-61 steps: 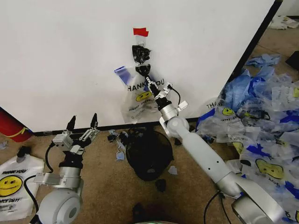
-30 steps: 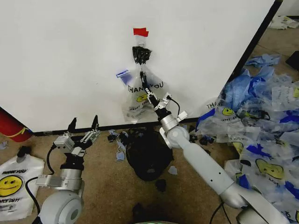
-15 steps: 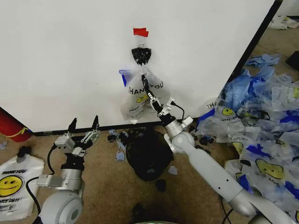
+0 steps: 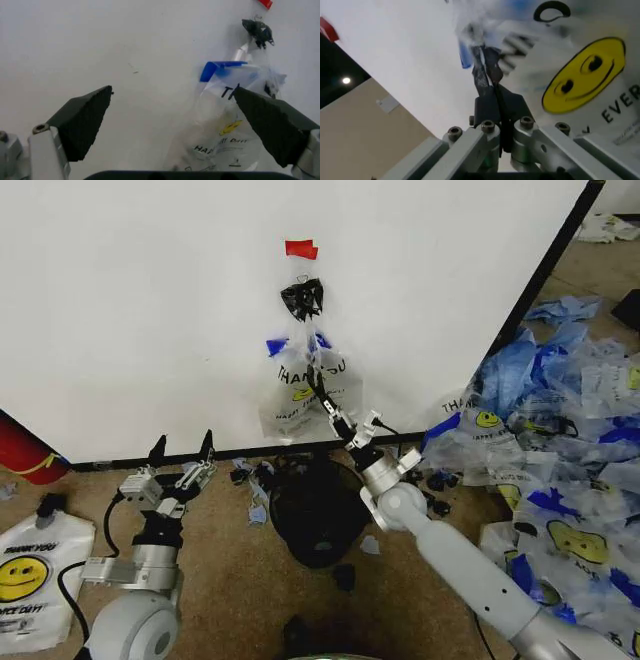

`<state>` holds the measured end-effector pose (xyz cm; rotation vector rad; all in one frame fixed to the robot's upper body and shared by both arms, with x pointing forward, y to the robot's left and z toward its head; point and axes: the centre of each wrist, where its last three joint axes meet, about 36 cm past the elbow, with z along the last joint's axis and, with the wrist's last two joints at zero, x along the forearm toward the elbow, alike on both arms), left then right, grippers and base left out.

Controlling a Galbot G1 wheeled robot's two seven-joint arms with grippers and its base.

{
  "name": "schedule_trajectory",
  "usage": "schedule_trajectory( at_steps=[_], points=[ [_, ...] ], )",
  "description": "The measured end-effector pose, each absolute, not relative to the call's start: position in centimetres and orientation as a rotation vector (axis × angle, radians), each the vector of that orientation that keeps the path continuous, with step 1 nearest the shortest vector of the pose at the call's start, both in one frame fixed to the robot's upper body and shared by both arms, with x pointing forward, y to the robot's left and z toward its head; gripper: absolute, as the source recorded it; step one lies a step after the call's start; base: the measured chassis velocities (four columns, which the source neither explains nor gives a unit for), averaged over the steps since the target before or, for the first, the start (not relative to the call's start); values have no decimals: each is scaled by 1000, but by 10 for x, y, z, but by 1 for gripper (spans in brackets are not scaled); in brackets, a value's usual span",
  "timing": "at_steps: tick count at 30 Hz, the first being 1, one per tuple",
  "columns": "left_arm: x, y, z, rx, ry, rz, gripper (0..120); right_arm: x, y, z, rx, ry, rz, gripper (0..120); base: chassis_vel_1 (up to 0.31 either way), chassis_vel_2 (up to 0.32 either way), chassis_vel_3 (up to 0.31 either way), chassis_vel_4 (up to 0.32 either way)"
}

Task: Pick up the garbage bag from the wall and place it over the trash bin.

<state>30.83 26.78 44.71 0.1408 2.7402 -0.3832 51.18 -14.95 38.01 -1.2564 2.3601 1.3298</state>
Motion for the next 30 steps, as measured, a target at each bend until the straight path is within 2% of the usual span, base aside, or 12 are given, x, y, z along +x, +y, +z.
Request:
schedule_trajectory(
  at_steps=[23, 27, 30],
  points=[
    [309, 267, 446, 149, 2744, -376, 97, 457, -175, 358, -1393, 2383, 1254, 0, 0, 0, 0, 0],
    [308, 267, 445, 149, 2743, -379, 97, 452, -193, 364, -1490, 2366, 1207, 0, 0, 0, 0, 0],
    [306, 267, 446, 148, 2742, -380, 97, 454, -222, 369, -1614, 2350, 1151, 0, 0, 0, 0, 0]
  ],
)
